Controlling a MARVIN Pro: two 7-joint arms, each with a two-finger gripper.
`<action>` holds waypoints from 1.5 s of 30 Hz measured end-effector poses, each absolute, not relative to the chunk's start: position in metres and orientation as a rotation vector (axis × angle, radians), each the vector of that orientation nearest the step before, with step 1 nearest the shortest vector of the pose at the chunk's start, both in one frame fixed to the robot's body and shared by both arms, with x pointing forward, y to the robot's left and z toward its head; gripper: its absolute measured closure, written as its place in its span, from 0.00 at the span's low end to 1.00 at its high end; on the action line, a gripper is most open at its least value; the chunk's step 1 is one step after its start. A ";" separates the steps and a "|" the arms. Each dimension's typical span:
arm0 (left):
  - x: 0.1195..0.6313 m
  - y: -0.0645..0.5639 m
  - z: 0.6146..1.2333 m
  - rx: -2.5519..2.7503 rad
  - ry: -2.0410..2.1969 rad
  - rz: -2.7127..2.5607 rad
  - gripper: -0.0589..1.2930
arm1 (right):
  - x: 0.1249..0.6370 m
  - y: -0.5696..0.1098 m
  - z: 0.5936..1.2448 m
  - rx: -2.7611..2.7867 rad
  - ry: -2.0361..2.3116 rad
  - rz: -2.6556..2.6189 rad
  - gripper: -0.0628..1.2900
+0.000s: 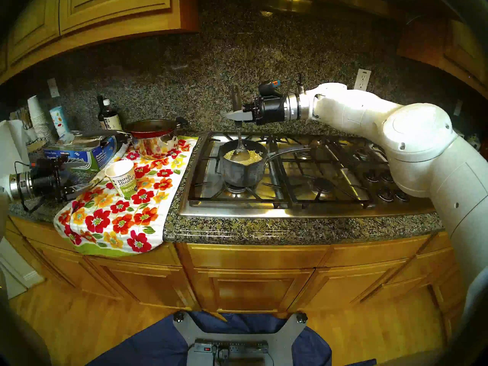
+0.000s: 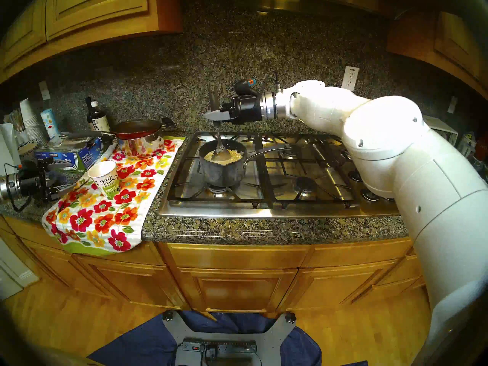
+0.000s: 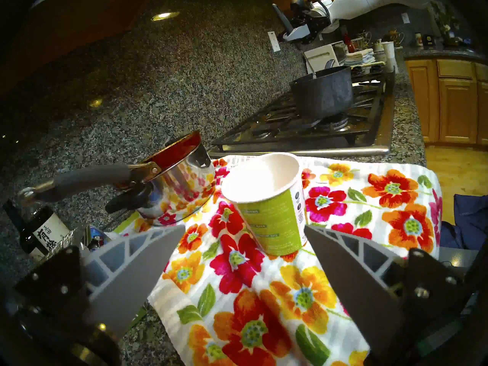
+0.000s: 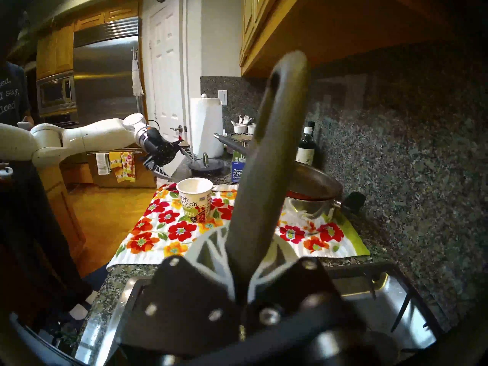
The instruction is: Pour oats into pot and stir with a spoon
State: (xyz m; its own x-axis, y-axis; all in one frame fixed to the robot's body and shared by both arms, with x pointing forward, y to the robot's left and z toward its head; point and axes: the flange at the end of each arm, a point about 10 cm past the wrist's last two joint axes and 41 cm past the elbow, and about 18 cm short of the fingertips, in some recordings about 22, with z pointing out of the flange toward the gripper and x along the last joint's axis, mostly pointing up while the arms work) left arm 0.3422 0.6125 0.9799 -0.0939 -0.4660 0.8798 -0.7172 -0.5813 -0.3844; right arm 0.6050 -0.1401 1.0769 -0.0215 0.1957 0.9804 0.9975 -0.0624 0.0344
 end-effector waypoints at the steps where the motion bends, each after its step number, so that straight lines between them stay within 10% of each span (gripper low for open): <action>1: 0.342 0.613 0.980 1.958 -1.311 1.740 0.06 | 0.605 -0.142 1.077 -1.391 -1.343 -1.179 0.97; 45: 0.342 0.612 0.980 1.958 -1.312 1.739 0.06 | 0.585 -0.213 1.069 -1.455 -1.393 -1.062 0.97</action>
State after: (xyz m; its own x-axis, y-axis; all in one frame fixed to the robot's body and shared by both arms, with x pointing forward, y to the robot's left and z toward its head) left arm 0.3422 0.6124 0.9799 -0.0939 -0.4665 0.8795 -0.7175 -0.5807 -0.3846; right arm 0.5847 -0.2127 1.0688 0.0243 0.2898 0.9568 0.9994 -0.0324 -0.0155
